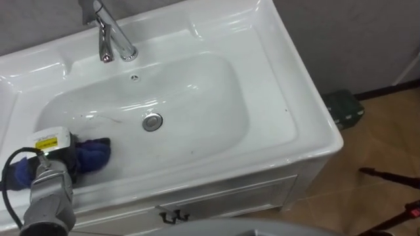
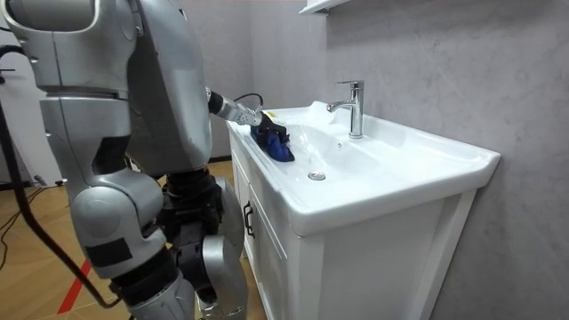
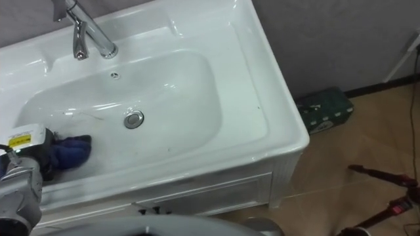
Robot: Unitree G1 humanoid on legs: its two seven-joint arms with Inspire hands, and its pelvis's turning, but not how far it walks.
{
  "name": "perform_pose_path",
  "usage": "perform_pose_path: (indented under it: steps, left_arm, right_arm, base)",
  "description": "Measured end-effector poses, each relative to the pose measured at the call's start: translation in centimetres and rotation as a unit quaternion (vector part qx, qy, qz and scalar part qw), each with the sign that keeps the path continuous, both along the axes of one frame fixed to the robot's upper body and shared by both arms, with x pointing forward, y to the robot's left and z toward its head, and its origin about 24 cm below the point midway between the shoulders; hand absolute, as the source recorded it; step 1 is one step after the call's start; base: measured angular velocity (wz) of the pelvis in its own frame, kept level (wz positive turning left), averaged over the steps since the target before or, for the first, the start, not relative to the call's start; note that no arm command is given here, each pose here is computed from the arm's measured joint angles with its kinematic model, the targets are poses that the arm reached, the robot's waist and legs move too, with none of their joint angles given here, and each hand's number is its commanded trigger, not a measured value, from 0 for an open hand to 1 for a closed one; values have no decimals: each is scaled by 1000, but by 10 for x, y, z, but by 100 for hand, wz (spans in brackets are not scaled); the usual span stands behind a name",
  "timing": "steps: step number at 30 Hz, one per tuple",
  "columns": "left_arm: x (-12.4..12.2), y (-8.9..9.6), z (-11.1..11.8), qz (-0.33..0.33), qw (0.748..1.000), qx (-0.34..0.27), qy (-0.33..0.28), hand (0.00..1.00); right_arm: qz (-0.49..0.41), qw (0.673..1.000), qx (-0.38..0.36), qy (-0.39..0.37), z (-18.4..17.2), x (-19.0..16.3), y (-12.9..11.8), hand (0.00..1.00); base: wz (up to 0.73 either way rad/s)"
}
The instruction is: Wipe basin
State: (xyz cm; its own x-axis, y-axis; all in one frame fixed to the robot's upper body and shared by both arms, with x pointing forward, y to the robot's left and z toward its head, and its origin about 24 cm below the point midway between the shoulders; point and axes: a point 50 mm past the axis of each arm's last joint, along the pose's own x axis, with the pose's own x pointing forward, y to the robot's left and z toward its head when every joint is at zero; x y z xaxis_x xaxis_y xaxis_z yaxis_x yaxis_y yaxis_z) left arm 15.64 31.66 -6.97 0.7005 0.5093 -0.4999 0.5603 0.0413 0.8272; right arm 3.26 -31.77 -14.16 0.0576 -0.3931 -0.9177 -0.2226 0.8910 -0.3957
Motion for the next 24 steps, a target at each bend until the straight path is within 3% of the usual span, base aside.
perform_pose_path:
  steps: [11, 18, 24]
  left_arm:
    - [9, 0, 6, 5, 1000, -9, -16, 100]
    - [23, 6, 30, 38, 992, -41, -109, 100]
    - [34, 3, 48, 18, 979, -53, -194, 100]
  right_arm:
    - [-23, 999, 3, -24, 0, 1, -1, 0]
    - [-27, 999, 10, -36, 0, 0, 1, 0]
    - [-17, 999, 24, -33, -4, -5, 7, 0]
  base:
    - [3]
    - [23]
    - [10]
